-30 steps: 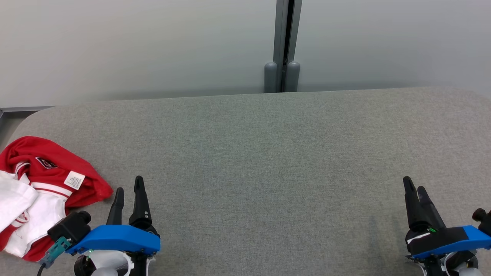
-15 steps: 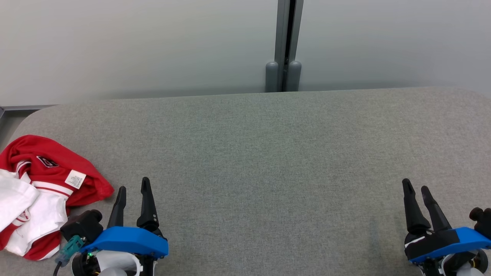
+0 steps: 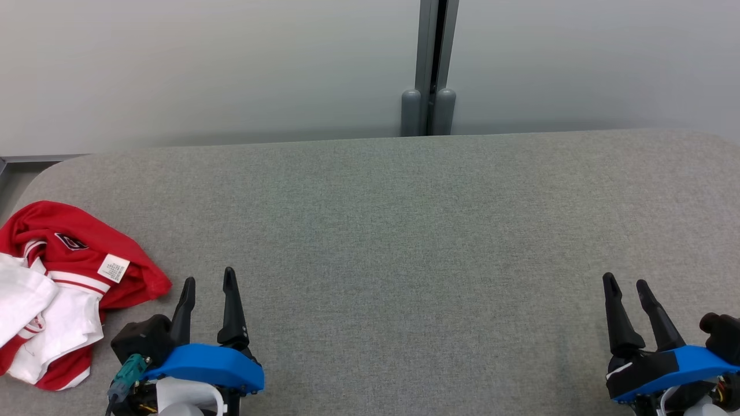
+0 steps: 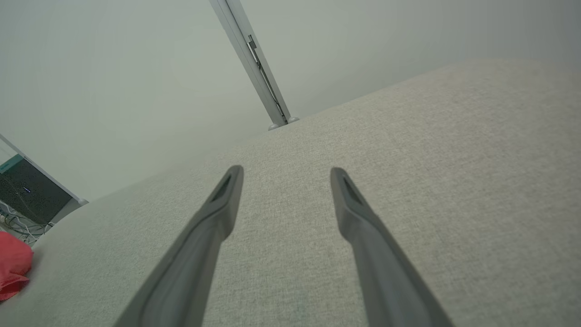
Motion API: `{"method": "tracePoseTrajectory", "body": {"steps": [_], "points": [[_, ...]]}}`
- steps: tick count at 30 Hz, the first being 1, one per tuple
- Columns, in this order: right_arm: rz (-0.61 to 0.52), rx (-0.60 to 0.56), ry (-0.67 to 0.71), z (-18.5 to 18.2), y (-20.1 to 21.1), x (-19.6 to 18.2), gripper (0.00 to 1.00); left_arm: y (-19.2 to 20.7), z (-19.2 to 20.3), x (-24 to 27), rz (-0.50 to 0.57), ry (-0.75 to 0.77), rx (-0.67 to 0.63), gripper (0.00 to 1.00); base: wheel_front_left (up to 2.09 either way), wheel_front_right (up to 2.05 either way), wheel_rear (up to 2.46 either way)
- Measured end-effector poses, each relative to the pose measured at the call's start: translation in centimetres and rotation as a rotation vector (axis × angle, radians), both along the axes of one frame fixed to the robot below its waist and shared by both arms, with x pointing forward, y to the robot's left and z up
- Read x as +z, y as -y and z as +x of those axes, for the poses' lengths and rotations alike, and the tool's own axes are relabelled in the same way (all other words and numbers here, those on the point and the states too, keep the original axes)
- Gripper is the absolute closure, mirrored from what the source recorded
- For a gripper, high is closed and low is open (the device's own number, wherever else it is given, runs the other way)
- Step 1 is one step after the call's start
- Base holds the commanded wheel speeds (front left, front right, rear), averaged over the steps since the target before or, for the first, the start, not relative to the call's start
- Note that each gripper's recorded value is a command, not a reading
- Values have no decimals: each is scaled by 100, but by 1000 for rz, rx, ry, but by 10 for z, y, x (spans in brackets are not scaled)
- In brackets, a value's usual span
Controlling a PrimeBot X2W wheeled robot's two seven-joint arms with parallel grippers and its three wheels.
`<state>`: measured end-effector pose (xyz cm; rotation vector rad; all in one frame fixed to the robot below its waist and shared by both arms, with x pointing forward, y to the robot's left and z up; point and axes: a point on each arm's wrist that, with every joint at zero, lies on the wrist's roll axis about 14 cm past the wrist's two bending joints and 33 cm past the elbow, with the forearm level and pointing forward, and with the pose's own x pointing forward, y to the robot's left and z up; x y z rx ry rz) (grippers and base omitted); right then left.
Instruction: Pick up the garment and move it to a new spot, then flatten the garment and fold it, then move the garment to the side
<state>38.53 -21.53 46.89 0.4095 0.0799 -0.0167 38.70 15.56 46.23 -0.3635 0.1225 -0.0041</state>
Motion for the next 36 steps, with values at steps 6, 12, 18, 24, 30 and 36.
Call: {"method": "tracePoseTrajectory", "body": {"steps": [6, 12, 18, 24, 30, 36], "points": [[-57, 16, 9, 0, -2, 1, 0, 2, 0, 2, 54, 14, -13, 0, 0, 0, 0], [-114, 34, 19, 0, -4, 3, 0, 3, 0, 5, 106, 34, -22, 0, 0, 0, 0], [-165, 52, 31, 0, -7, 5, 0, 7, 0, 8, 154, 52, -36, 0, 0, 0, 0], [-208, 67, 40, -2, -9, 6, 0, 9, -2, 11, 201, 72, -49, 0, 0, 0, 0], [-248, 81, 48, -3, -11, 6, 0, 11, -4, 12, 242, 85, -60, 0, 0, 0, 0], [-292, 97, 54, -3, -13, 6, 0, 12, -4, 12, 286, 97, -68, 0, 0, 0, 0]]}}
